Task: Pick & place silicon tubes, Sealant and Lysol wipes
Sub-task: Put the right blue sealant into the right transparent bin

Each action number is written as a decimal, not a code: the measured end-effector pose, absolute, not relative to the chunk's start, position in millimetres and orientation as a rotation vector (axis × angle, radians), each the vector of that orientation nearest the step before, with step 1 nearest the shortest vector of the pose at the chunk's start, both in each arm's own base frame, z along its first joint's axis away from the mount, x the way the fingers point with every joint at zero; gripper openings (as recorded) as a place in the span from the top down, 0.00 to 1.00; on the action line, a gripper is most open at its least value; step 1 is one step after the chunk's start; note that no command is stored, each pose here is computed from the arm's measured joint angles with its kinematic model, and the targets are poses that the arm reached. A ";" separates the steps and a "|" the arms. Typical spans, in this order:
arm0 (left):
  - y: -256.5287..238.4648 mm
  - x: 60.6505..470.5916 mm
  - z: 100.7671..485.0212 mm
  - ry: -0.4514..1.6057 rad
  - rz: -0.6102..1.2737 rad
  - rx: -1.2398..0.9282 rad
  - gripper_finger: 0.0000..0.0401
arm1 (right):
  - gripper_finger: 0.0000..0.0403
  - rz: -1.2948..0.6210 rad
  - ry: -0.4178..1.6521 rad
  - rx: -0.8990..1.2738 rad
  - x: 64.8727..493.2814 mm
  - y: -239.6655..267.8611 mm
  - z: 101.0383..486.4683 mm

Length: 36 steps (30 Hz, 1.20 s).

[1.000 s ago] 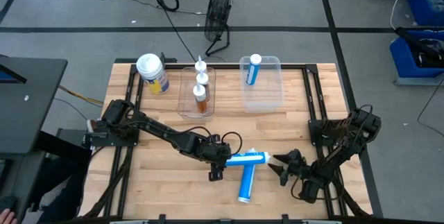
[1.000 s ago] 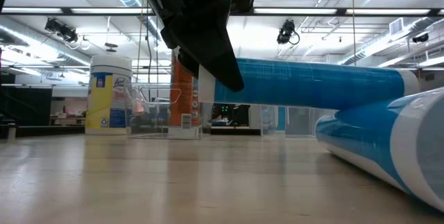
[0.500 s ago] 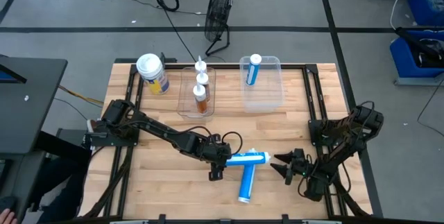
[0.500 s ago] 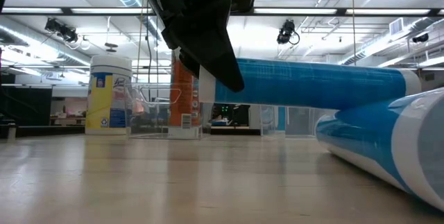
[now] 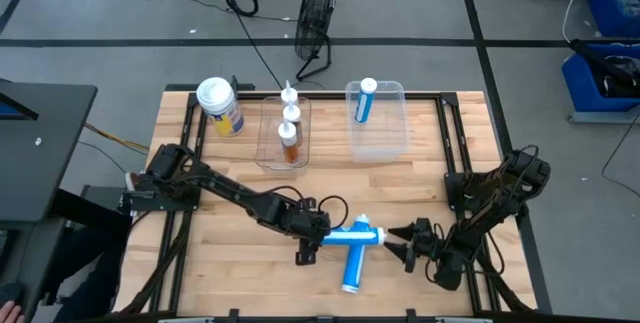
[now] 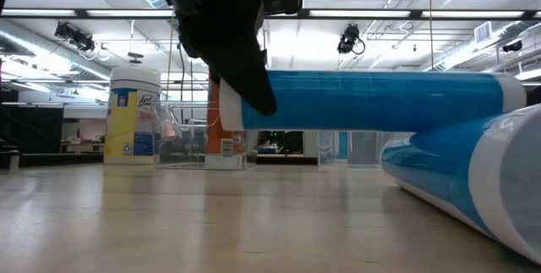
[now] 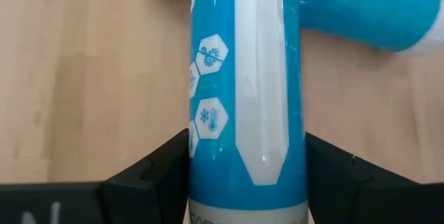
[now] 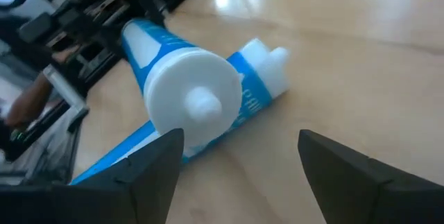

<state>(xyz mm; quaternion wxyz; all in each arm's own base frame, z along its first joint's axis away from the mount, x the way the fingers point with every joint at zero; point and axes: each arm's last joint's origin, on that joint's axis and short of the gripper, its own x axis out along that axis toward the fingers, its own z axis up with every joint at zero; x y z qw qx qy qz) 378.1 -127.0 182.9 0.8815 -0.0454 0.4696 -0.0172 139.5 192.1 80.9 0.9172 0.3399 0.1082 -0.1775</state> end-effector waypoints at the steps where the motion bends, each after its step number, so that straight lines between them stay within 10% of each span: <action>1: -127.9 377.7 182.8 0.981 -0.041 -0.093 0.45 | 0.27 -0.350 0.234 0.694 140.2 193.7 81.8; 36: -135.0 370.3 179.9 1.037 -0.134 0.055 0.45 | 0.29 -0.120 0.366 0.325 169.6 195.6 99.4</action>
